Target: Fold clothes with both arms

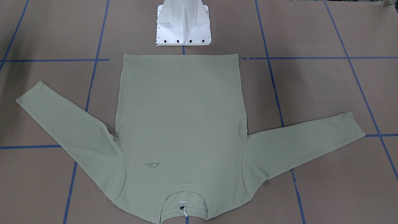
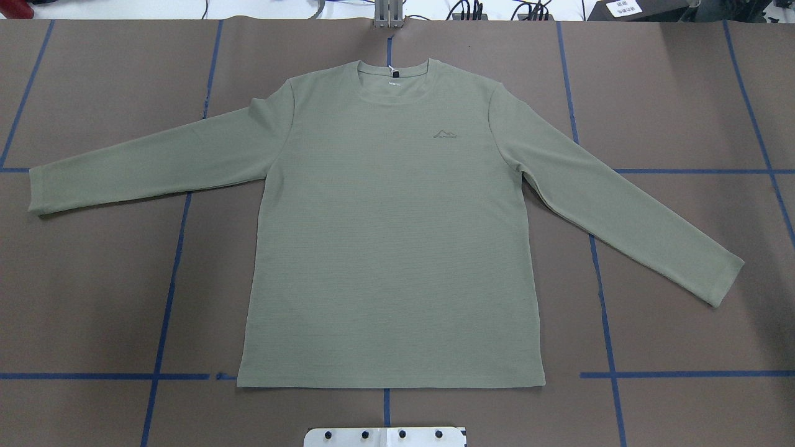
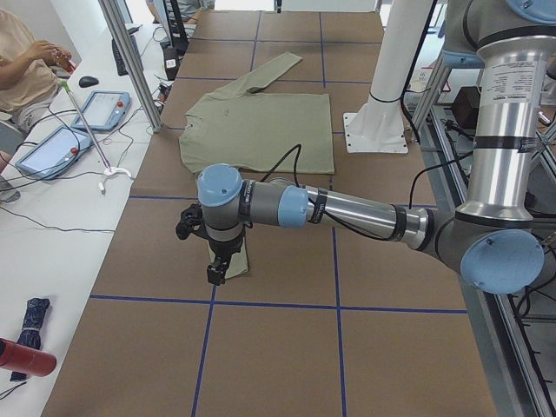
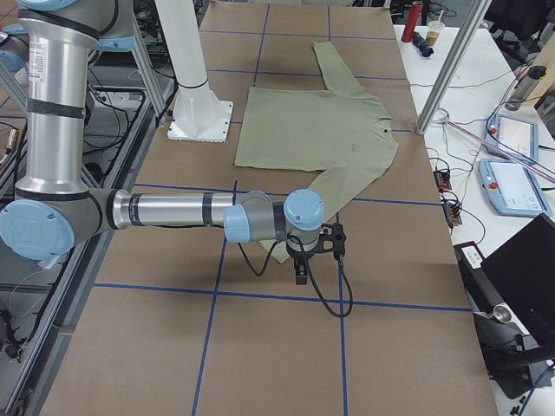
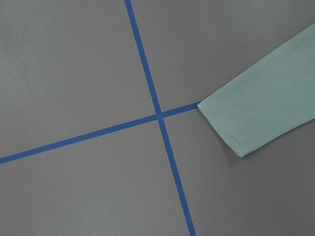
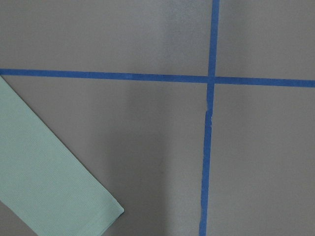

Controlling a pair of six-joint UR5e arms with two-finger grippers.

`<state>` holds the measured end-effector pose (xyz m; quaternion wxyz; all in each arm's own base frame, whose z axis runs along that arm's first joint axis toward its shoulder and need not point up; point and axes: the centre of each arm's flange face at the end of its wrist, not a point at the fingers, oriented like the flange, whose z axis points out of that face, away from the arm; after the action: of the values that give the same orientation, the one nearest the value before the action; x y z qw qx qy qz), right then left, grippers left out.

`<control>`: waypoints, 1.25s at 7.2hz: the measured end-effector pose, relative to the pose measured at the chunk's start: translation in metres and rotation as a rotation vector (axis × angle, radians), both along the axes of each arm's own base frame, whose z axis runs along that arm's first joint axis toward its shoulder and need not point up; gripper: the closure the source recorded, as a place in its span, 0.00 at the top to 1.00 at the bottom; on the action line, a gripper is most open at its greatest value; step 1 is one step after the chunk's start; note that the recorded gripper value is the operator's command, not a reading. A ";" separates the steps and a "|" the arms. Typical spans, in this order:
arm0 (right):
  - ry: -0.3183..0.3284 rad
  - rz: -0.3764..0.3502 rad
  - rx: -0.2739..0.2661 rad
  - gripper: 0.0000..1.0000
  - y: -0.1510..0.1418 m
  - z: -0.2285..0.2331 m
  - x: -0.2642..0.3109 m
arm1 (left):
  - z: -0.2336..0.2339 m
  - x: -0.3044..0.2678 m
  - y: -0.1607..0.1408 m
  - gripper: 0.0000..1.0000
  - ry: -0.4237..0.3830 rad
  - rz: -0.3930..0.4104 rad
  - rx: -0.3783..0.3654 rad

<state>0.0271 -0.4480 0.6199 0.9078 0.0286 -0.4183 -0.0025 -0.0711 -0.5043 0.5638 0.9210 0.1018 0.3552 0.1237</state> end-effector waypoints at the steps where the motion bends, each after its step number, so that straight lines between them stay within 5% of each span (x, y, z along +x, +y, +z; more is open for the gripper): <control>1: -0.012 0.027 -0.019 0.99 0.001 -0.002 -0.008 | -0.005 0.000 0.000 1.00 0.000 -0.002 0.008; 9: -0.123 0.106 -0.148 0.91 0.038 0.034 -0.149 | -0.018 0.006 -0.002 1.00 0.020 -0.051 -0.020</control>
<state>-0.1219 -0.4102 0.6537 0.8789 -0.0161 -0.4703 0.0780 -0.0648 -0.5067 0.5462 0.9213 0.1031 0.3627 0.0955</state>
